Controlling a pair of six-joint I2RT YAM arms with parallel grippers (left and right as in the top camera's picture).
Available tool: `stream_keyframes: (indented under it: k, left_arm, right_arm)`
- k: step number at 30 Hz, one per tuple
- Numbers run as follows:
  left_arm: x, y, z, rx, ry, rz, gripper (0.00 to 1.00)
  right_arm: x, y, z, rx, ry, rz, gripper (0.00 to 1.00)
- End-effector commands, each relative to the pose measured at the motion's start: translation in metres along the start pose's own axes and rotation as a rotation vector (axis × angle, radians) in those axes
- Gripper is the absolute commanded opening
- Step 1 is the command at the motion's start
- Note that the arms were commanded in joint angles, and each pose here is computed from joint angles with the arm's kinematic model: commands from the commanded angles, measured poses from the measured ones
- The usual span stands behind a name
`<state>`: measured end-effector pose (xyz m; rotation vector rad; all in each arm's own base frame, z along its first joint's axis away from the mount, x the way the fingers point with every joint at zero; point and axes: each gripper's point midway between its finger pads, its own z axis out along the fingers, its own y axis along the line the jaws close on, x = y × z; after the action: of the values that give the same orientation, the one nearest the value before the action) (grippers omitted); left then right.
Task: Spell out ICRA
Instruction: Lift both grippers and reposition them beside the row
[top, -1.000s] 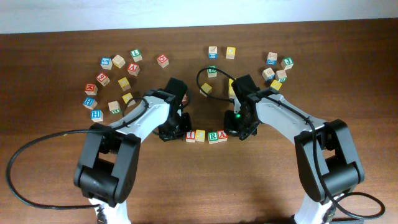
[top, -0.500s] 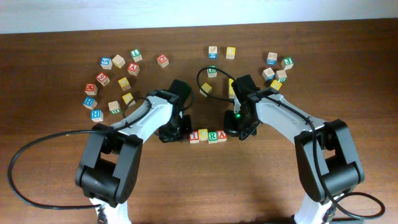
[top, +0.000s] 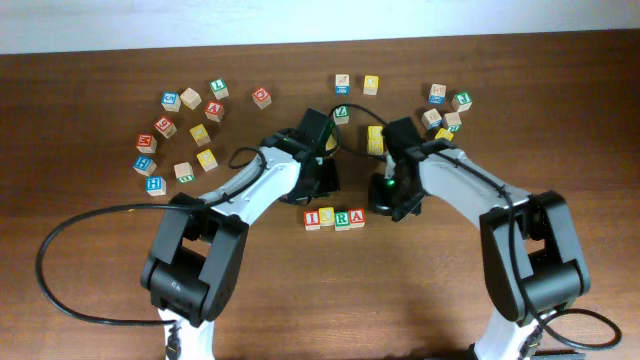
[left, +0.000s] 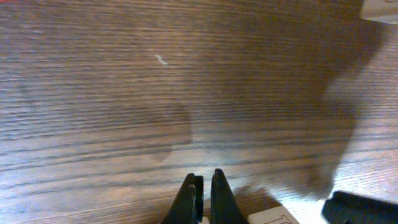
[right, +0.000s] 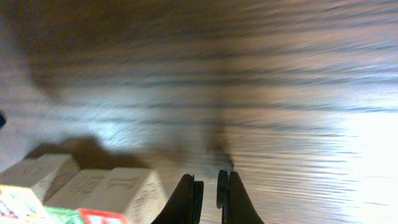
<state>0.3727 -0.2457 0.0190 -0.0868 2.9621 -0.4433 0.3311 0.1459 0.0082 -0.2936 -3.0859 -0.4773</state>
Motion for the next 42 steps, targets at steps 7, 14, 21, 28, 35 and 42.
stream_keyframes:
  k: [7, 14, 21, 28, 35, 42]
  left_arm:
    - [0.008, 0.002, 0.003, -0.019, 0.037, -0.017, 0.00]
    - [0.021, -0.001, 0.003, -0.028, 0.076, -0.006, 0.00]
    - [0.027, -0.004, 0.004, -0.031, 0.087, 0.006, 0.00]
    - [0.031, -0.001, 0.004, -0.044, 0.104, 0.002, 0.00]
    - [0.030, 0.000, 0.004, -0.050, 0.099, 0.003, 0.00]
    - [-0.011, 0.009, -0.026, -0.055, 0.039, -0.031, 0.00]
  right_arm:
    - [-0.020, -0.048, -0.009, 0.022, -0.017, 0.101, 0.05]
    - [-0.020, -0.049, -0.010, 0.022, -0.017, 0.105, 0.05]
    - [-0.019, -0.049, -0.009, 0.023, -0.013, 0.105, 0.05]
    - [-0.018, -0.050, -0.010, 0.024, -0.010, 0.106, 0.05]
    - [-0.018, -0.050, -0.009, 0.024, -0.009, 0.106, 0.05]
    - [-0.014, -0.049, -0.009, 0.026, 0.007, 0.107, 0.05]
